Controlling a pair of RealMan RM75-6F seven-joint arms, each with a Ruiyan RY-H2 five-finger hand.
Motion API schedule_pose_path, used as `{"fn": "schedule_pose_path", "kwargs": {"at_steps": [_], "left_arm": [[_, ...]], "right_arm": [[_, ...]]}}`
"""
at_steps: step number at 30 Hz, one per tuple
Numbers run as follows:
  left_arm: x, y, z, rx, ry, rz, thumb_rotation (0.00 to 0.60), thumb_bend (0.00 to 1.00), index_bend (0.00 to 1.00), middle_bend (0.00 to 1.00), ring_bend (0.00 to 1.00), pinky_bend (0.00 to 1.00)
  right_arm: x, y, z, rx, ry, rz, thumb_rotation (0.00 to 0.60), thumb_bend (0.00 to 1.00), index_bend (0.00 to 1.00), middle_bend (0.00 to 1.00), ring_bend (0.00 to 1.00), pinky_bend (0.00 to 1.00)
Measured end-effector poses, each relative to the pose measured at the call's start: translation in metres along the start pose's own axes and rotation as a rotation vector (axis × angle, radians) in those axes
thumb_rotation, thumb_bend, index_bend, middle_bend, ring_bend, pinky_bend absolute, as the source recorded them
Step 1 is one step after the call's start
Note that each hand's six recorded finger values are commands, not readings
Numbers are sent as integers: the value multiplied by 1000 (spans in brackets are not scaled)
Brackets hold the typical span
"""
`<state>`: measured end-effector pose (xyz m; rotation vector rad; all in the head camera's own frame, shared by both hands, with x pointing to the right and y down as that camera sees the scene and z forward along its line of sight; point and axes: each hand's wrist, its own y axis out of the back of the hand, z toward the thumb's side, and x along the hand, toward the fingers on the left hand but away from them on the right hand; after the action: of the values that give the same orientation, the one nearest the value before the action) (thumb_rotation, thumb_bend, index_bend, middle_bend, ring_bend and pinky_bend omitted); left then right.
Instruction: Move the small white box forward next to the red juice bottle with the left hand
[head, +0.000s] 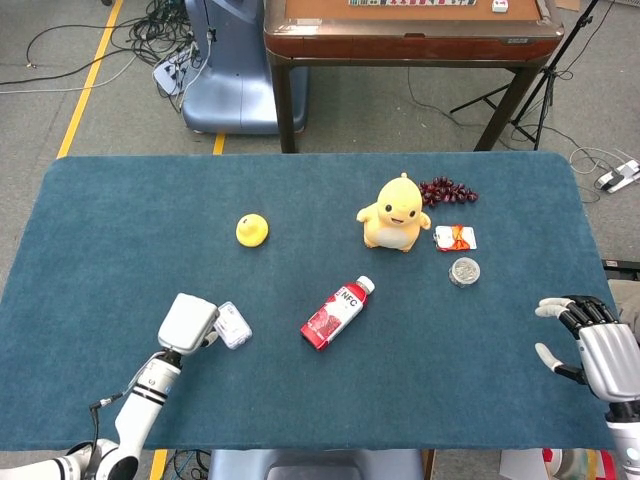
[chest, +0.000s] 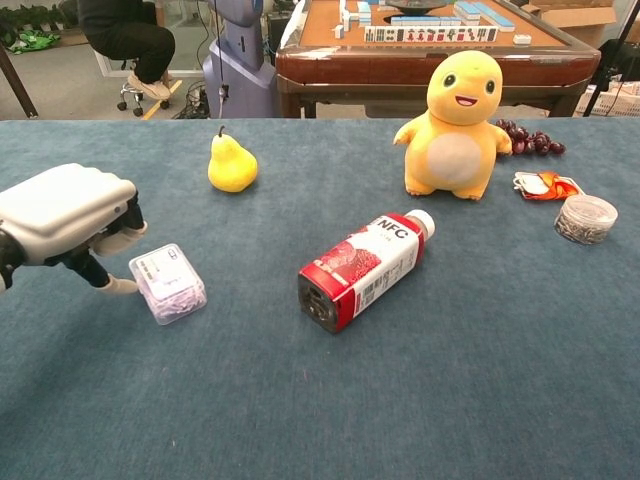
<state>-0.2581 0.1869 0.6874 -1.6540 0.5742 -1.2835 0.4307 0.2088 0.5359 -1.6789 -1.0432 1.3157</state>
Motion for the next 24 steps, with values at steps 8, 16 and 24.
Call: {"fn": "schedule_pose_path", "kwargs": {"at_steps": [8, 16, 24], "left_arm": [[16, 5, 12, 4, -3, -13, 600, 0, 993, 1000, 991, 1000], [37, 14, 30, 13, -12, -8, 600, 0, 993, 1000, 991, 1000], [52, 19, 37, 33, 0, 3, 600, 0, 994, 1000, 992, 1000]], "right_arm": [[0, 0, 0, -1, -2, 2, 600, 228, 390, 342, 223, 240], [0, 3, -1, -7, -4, -3, 600, 228, 390, 342, 223, 240], [2, 5, -2, -13, -4, -8, 600, 228, 390, 342, 223, 240]]}}
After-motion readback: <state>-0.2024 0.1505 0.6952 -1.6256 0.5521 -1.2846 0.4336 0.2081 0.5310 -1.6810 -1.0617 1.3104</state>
